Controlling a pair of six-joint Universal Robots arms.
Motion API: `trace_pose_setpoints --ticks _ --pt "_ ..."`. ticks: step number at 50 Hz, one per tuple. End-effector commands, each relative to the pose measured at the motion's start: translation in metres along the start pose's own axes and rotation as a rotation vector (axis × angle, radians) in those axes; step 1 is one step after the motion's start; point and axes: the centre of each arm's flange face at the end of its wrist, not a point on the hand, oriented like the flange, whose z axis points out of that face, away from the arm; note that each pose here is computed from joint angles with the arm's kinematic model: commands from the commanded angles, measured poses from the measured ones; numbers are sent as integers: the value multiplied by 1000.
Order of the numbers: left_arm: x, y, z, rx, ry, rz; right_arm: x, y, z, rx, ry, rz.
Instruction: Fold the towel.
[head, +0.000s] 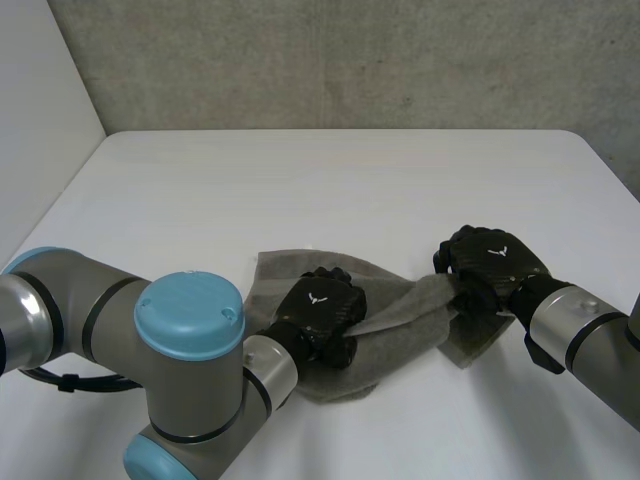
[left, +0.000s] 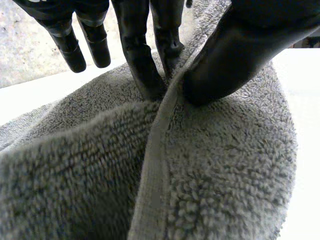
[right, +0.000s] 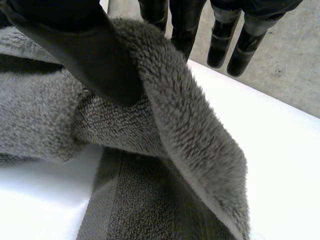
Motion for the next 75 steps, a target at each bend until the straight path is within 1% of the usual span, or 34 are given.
trace_pose_setpoints --ticks 1,2,4,5,6,7,9,14,16,21,25,31,33,35,36,37,40,45,56,63,75 --pt "-7 -37 -12 103 -19 3 0 3 0 -12 2 5" --pt "-7 -37 -12 104 -19 3 -1 6 0 -19 -1 8" --pt "-21 -60 -19 170 -58 1 -1 9 0 -28 -4 13" --pt "-21 -60 -19 170 -58 1 -1 9 0 -28 -4 13" --pt "-31 -68 -22 190 -81 -3 -1 12 2 -36 -4 15" --pt "-31 -68 -22 190 -82 -3 0 15 5 -40 -2 18" --pt "-43 -76 -28 207 -116 -9 3 18 7 -40 10 18" --pt "-46 -71 -36 191 -125 -15 12 20 13 -31 61 29" --pt "-48 -69 -37 186 -131 -17 16 22 16 -33 82 66" --pt "-62 -61 -40 162 -171 -33 17 24 19 -31 83 99" --pt "-73 -55 -44 144 -207 -47 20 22 20 -12 92 97" --pt "-80 -48 -45 136 -227 -55 28 11 19 22 101 81" --pt "-83 -46 -45 139 -236 -57 29 3 16 47 106 71" --pt "-85 -44 -45 146 -242 -57 34 -22 5 129 132 45" --pt "-86 -42 -43 153 -245 -56 34 -22 5 129 132 45" --pt "-86 -40 -42 156 -242 -54 39 -32 0 159 147 36" --pt "-84 -38 -41 165 -236 -51 45 -36 -3 170 146 33" --pt "-76 -21 -32 126 -205 -53 41 -35 -6 154 106 47" --pt "-59 5 -30 39 -151 -67 43 -32 -7 124 101 55" --pt "-53 13 -29 13 -100 -74 44 -31 -7 123 104 57" --pt "-51 16 -31 2 -94 -72 41 -32 -7 121 92 49"
